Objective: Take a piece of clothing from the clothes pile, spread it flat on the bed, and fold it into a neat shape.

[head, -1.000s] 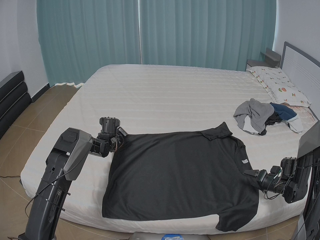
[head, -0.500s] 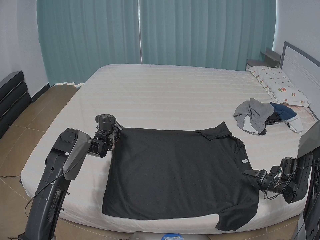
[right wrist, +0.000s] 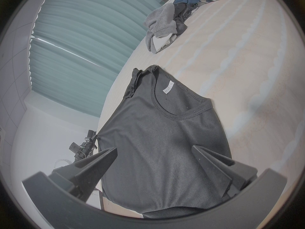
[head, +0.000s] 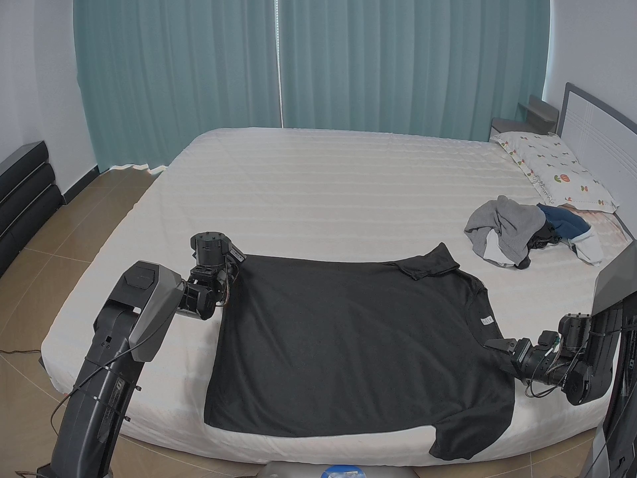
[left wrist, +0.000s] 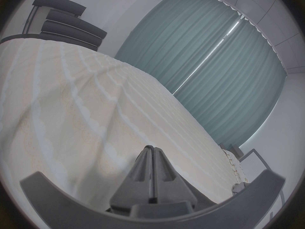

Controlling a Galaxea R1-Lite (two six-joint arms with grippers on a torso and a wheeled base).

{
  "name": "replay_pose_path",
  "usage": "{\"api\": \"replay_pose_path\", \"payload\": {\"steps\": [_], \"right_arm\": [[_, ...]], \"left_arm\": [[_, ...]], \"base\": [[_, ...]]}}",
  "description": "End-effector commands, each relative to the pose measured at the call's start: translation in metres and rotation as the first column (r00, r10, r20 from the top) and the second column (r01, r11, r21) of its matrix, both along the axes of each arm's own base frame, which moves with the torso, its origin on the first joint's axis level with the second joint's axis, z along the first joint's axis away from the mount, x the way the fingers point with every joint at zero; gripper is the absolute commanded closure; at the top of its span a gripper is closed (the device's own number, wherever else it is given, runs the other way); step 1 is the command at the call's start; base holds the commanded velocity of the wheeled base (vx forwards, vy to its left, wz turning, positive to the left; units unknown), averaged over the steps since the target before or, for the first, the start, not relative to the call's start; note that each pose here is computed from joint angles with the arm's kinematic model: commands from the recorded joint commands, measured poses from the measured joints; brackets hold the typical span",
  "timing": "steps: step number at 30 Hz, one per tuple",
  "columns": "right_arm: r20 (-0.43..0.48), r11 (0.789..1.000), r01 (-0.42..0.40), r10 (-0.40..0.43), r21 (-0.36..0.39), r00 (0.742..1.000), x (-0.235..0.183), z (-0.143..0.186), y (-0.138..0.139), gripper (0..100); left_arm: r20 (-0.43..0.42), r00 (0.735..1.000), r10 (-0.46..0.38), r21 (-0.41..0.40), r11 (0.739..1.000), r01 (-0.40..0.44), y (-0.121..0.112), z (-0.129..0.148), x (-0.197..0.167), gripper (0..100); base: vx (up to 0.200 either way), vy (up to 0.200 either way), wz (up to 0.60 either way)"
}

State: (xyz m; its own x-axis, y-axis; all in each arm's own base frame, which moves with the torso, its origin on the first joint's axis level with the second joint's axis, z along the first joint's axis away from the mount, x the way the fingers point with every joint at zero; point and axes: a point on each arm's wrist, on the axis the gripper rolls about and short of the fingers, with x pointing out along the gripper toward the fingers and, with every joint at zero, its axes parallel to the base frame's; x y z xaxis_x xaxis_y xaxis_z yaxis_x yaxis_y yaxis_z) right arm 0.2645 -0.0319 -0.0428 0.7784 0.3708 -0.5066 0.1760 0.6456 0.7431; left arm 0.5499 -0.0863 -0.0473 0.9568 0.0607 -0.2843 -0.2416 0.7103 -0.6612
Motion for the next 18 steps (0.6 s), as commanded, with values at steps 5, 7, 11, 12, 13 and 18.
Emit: {"api": "replay_pose_path", "payload": {"steps": [5,7,11,12,13,18], "right_arm": [[0.013,1.0,0.0,0.0,-0.001,1.0,0.001,0.001,0.0,0],[0.013,1.0,0.0,0.0,-0.001,1.0,0.001,0.001,0.0,0],[0.014,1.0,0.001,-0.001,0.001,1.0,0.001,0.001,0.0,0],[0.014,1.0,0.001,-0.001,0.0,1.0,0.001,0.001,0.0,0],[0.014,1.0,0.002,-0.002,0.0,1.0,0.001,0.001,0.0,0],[0.073,1.0,0.008,-0.007,-0.017,0.997,0.012,0.009,-0.001,0]], "left_arm": [[-0.012,1.0,-0.01,0.003,1.0,0.01,-0.004,-0.004,-0.001,0],[-0.011,1.0,-0.008,0.002,1.0,0.008,-0.004,-0.003,-0.001,0],[-0.003,1.0,0.01,0.005,1.0,-0.01,-0.004,0.002,-0.001,0],[-0.004,1.0,0.012,0.004,1.0,-0.012,-0.004,0.001,-0.001,0],[-0.004,0.999,0.038,0.009,0.999,-0.038,-0.003,0.003,-0.002,0],[-0.018,0.992,0.122,-0.022,0.992,-0.122,0.007,0.036,-0.017,0]], "base": [[0.0,0.0,0.0],[0.0,0.0,0.0],[0.0,0.0,0.0],[0.0,0.0,0.0],[0.0,0.0,0.0],[0.0,0.0,0.0]]}}
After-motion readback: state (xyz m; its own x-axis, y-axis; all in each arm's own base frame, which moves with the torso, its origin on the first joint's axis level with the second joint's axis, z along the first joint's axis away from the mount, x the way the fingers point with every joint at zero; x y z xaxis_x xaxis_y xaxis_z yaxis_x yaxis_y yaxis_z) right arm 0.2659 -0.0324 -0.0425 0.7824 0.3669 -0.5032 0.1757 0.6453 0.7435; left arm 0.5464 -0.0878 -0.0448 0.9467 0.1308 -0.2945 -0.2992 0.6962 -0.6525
